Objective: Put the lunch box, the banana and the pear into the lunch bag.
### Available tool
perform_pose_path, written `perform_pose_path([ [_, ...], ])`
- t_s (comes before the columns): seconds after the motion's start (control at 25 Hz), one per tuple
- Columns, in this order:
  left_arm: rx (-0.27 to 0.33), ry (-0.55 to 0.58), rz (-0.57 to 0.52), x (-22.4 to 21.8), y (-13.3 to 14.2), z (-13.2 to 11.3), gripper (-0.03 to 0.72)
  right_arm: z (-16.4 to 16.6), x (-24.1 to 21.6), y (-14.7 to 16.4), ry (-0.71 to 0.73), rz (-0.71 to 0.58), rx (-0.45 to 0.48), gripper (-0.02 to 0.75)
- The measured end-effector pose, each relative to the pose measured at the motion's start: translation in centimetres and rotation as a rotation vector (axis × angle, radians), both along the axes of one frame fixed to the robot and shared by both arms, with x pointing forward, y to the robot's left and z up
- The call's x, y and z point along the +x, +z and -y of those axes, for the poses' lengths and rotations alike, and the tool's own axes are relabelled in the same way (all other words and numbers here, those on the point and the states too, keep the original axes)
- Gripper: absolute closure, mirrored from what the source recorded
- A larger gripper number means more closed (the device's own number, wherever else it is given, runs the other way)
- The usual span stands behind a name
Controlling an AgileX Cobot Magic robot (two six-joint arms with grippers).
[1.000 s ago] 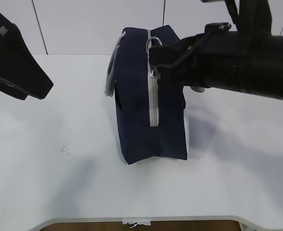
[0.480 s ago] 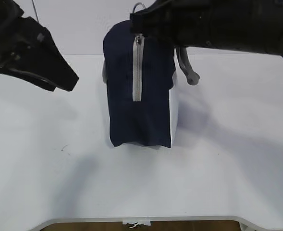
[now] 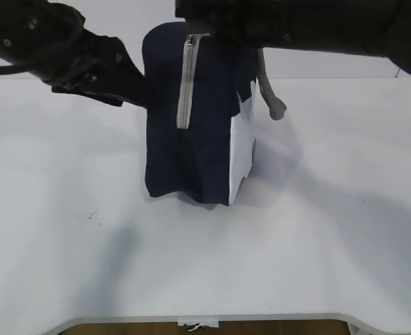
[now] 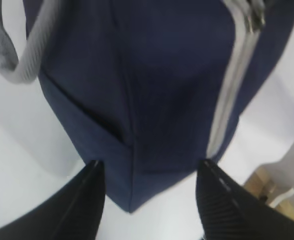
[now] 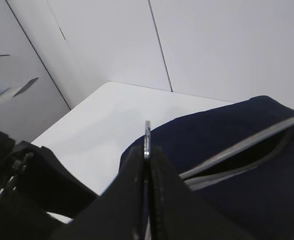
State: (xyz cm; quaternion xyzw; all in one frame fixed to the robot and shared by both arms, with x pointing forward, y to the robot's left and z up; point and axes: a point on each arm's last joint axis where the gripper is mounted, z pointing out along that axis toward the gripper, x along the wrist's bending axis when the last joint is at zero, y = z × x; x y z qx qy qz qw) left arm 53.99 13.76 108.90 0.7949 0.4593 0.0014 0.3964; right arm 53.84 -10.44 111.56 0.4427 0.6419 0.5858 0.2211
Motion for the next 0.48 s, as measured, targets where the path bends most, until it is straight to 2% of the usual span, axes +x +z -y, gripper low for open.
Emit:
perform_pose_path([
  [0.36, -0.09, -0.018, 0.037, 2.0, -1.8, 1.3, 0.243, 0.0, 0.0, 0.1, 0.0, 0.0, 0.003, 0.737],
  [0.44, -0.103, -0.03, 0.044, 2.1, -2.0, 1.5, 0.274, 0.0, 0.0, 0.1, 0.0, 0.0, 0.003, 0.737],
  [0.48, -0.102, -0.034, 0.046, 2.1, -2.1, 1.6, 0.322, 0.0, 0.0, 0.1, 0.0, 0.0, 0.003, 0.737],
])
